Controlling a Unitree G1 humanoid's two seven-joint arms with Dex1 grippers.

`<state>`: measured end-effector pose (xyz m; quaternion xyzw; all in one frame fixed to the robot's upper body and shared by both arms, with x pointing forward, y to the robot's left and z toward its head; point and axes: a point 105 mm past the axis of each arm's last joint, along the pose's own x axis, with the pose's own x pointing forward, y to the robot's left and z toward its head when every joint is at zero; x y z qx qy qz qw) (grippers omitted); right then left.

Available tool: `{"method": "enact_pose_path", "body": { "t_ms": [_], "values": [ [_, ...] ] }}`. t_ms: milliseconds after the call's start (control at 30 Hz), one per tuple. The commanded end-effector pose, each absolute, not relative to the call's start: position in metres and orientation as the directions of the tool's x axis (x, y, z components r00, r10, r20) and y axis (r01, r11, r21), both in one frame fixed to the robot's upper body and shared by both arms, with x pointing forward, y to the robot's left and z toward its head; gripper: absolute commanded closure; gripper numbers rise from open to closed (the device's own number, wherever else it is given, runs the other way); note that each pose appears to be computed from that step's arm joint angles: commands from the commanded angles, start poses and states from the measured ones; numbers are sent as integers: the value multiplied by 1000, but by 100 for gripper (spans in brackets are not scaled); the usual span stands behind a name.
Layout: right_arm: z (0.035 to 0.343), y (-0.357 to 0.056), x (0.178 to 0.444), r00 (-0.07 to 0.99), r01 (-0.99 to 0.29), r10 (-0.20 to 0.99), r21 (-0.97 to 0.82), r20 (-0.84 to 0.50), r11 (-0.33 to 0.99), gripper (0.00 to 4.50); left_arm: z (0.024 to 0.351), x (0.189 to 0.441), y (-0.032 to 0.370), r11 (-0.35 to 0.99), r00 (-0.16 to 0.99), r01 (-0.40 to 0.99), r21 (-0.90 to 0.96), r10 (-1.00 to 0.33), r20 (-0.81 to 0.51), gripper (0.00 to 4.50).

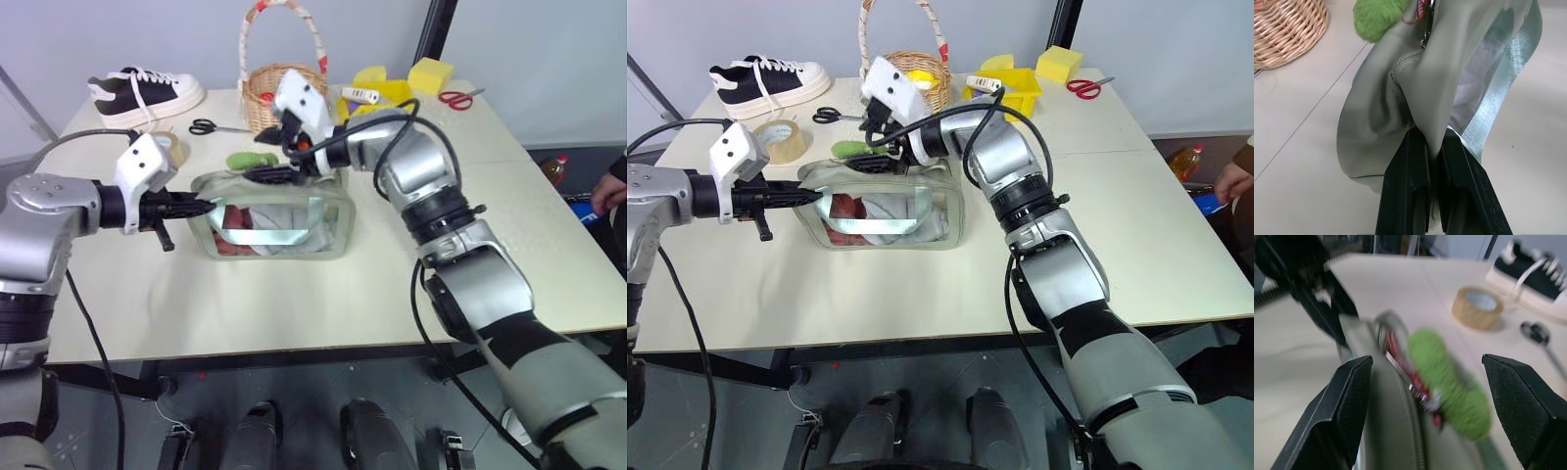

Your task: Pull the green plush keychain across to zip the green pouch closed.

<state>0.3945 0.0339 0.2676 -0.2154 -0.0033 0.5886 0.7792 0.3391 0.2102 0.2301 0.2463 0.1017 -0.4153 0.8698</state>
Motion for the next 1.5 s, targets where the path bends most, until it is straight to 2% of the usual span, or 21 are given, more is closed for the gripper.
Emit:
{"method": "enact_pose_path", "body": {
  "t_ms": [33,67,100,267,300,467,567,700,867,933,1000,1067,1167,1267,1400,1500],
  "values": [
    [288,45,391,302,-897,928,-395,-220,198,81,240,335,208,519,640,764,382,-680,-357,450],
    [289,46,392,301,-899,929,-387,-214,202,133,240,335,208,520,640,764,381,-680,-356,450],
    [290,47,391,295,-902,932,-384,-209,200,167,240,335,208,520,640,765,380,-681,-356,450],
    [293,45,390,285,-909,938,-365,-197,199,426,239,336,208,517,638,767,380,-683,-357,450],
    [293,45,390,284,-911,939,-360,-195,201,446,239,337,208,517,637,767,380,-683,-357,450],
    [301,32,393,316,-905,933,-349,-173,243,446,239,339,206,512,633,770,380,-687,-357,450],
    [323,-8,407,454,-837,884,-393,-111,380,446,239,339,205,508,628,774,379,-690,-359,450],
    [331,-84,417,674,-654,729,-553,-118,515,446,236,336,209,511,629,775,373,-684,-370,450],
    [321,-155,409,844,-458,512,-714,-162,529,446,232,336,211,519,633,772,366,-679,-372,450],
    [309,-184,407,900,-391,403,-709,-163,587,446,230,337,209,520,630,775,359,-683,-370,450],
    [284,-205,406,930,-354,316,-699,-190,622,446,228,339,206,520,627,778,354,-686,-369,450],
    [248,-210,406,932,-363,287,-609,-222,706,446,226,341,204,517,625,779,354,-688,-369,450],
    [182,-195,406,911,-392,303,-363,-279,845,446,227,344,199,506,615,786,355,-698,-366,450],
    [143,-169,406,893,-373,347,-42,-286,927,446,229,347,198,500,612,788,359,-703,-363,450],
    [116,-154,404,878,-362,362,60,-314,930,446,230,349,198,495,612,787,368,-704,-362,450],
    [130,-147,408,885,-371,389,119,-256,921,446,232,350,197,491,612,786,376,-705,-357,450]
  ]
}}
